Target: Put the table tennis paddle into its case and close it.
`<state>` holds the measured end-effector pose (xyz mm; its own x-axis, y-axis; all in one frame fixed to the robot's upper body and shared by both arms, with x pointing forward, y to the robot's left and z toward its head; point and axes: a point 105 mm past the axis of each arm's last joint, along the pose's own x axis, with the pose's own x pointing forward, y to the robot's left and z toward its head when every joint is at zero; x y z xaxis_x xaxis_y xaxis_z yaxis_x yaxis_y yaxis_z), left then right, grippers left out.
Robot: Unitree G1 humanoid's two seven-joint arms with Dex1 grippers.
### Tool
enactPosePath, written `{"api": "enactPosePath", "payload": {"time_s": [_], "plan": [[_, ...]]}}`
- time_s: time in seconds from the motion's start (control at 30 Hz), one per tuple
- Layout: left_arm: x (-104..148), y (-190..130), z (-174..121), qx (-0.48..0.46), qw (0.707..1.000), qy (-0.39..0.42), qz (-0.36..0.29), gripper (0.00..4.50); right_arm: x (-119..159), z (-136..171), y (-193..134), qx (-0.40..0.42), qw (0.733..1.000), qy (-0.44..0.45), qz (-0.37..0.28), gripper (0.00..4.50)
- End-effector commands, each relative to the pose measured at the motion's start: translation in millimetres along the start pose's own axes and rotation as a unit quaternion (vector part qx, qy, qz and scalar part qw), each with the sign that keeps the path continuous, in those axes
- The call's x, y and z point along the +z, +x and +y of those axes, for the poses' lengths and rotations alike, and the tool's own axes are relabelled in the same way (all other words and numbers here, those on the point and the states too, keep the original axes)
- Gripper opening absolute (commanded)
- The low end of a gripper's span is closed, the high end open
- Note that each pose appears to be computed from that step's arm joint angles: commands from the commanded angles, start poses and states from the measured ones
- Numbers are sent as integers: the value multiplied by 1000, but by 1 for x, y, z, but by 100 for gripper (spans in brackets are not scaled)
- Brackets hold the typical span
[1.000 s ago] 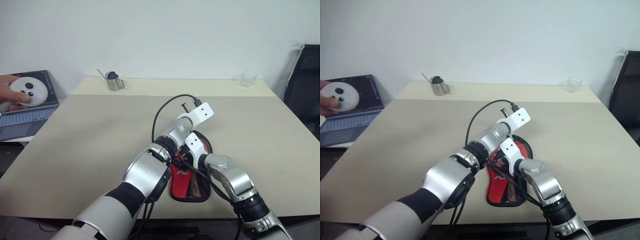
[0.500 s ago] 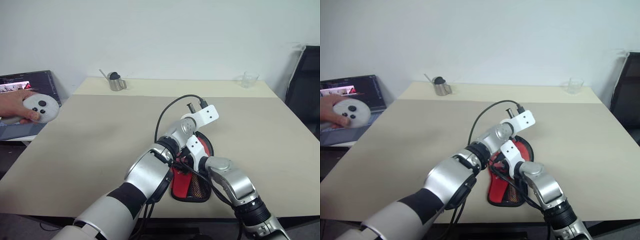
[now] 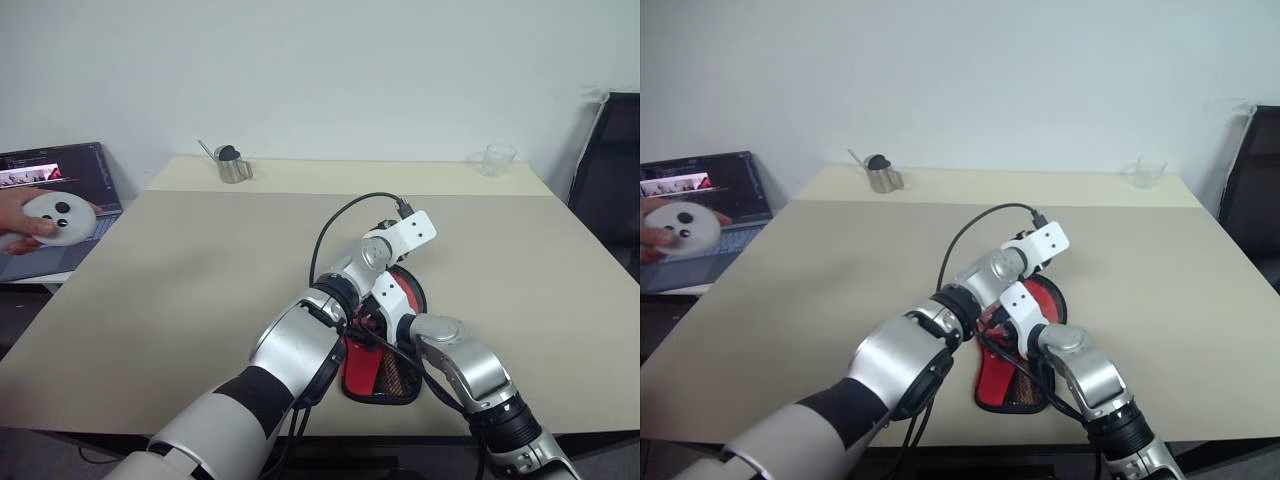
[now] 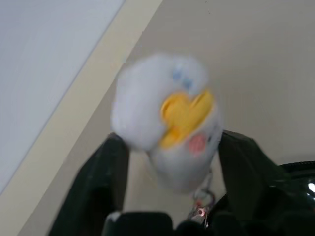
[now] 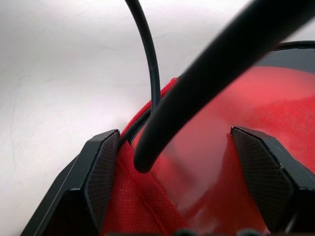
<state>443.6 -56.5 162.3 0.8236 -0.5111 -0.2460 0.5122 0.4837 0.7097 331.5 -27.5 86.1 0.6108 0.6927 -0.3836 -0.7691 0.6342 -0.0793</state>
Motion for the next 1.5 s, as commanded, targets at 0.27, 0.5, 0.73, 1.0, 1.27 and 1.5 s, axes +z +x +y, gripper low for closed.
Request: {"api": "enactPosePath", "payload": {"time_s": [0.27,0.5,0.73,1.0,1.27,1.5], "plan": [[-2,-4,7,-50,993,-106,-19,421,-26,-4,-2,33,998,4,62,395],[-4,-21,62,-51,983,-164,-57,421,-17,-12,-24,58,997,-21,51,395],[-3,-49,107,-86,971,-193,-108,421,-13,-11,-38,90,994,-45,43,395],[-34,-93,114,-232,951,-167,-118,421,14,-36,-83,96,993,-75,5,395],[-69,-82,45,-304,933,-173,-89,421,52,-103,-111,-36,996,-62,-48,395],[-82,-62,-15,-290,933,-202,-67,421,87,-169,-75,-196,972,82,-103,395]]}}
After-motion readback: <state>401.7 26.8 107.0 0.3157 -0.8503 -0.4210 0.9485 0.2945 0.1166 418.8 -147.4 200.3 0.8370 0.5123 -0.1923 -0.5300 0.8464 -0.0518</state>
